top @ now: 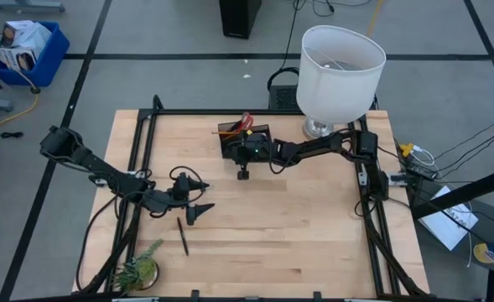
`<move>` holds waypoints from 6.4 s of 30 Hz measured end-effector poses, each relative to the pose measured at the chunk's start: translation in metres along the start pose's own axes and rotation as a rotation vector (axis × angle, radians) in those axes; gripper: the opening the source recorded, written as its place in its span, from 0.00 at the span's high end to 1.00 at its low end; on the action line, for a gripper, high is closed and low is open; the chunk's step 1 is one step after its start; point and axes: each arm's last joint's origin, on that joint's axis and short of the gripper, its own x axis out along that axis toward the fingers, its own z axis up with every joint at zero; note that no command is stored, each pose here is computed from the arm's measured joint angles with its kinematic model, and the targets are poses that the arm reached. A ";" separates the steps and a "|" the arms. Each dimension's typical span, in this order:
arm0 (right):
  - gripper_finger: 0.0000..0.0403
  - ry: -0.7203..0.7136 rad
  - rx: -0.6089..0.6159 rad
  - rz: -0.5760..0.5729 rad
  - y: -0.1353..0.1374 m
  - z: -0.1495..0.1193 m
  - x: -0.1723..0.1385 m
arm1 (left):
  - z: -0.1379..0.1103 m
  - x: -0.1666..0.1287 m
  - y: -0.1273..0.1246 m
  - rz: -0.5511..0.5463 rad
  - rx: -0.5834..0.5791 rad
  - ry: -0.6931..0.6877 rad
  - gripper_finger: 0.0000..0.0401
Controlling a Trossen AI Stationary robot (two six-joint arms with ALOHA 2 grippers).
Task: Pick and place office supplies into organizer
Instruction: Put the black binder clip into the black desk organizer, then put the black pen into the black desk organizer
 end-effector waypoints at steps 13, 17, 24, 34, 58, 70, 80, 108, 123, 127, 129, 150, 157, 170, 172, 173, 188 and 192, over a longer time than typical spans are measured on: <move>1.00 0.021 -0.139 -0.269 -0.008 0.008 -0.002 | -0.001 0.000 0.001 0.007 0.013 0.012 0.02; 1.00 0.059 -0.200 -0.246 -0.004 0.006 -0.001 | -0.002 0.000 0.001 0.010 0.026 0.016 0.02; 1.00 0.109 -0.230 -0.284 -0.007 0.001 -0.001 | -0.002 0.000 0.001 0.009 0.024 0.015 0.02; 0.92 0.130 -0.194 -0.291 -0.012 -0.006 -0.001 | -0.002 0.000 0.001 0.010 0.006 0.014 0.02; 0.69 0.020 -0.045 -0.115 0.043 0.016 -0.002 | -0.004 0.000 -0.001 -0.076 0.016 0.079 0.02; 0.69 -0.010 -0.112 0.068 0.129 0.040 -0.018 | -0.019 -0.007 -0.009 -0.332 0.030 0.331 0.02; 0.71 -0.069 -0.053 0.198 0.179 0.071 -0.055 | -0.038 -0.022 -0.014 -0.380 0.052 0.539 0.02; 0.71 -0.229 0.396 0.262 0.196 0.099 -0.074 | -0.060 -0.050 -0.017 -0.463 0.731 0.640 0.02; 0.73 -0.198 0.432 0.265 0.196 0.096 -0.073 | -0.073 -0.047 -0.003 -0.478 0.715 0.530 0.42; 0.73 -0.197 0.432 0.265 0.196 0.096 -0.073 | -0.077 -0.048 0.001 -0.459 0.684 0.554 0.49; 0.73 -0.192 0.430 0.265 0.196 0.096 -0.073 | -0.077 -0.048 0.001 -0.456 0.672 0.551 0.51; 0.75 -0.291 0.494 0.272 0.198 0.063 -0.081 | -0.099 -0.013 -0.002 -0.327 0.468 0.531 0.57; 0.75 -0.292 0.495 0.272 0.198 0.062 -0.081 | -0.099 -0.011 0.000 -0.217 0.303 0.511 0.76; 0.75 -0.242 0.476 0.277 0.202 0.058 -0.081 | -0.086 0.000 0.003 -0.090 0.269 0.318 0.90; 0.75 -0.211 0.472 0.275 0.202 0.054 -0.080 | -0.084 0.003 0.006 -0.066 0.253 0.314 0.88; 0.75 -0.200 0.483 0.277 0.203 0.051 -0.080 | -0.083 0.005 0.008 -0.057 0.244 0.310 0.87; 0.61 -0.050 0.733 0.164 0.202 0.003 -0.081 | -0.051 0.024 0.009 -0.140 0.156 0.102 0.91; 0.49 -0.106 0.743 0.119 0.195 0.007 -0.078 | -0.042 0.027 0.009 -0.187 0.115 0.058 0.91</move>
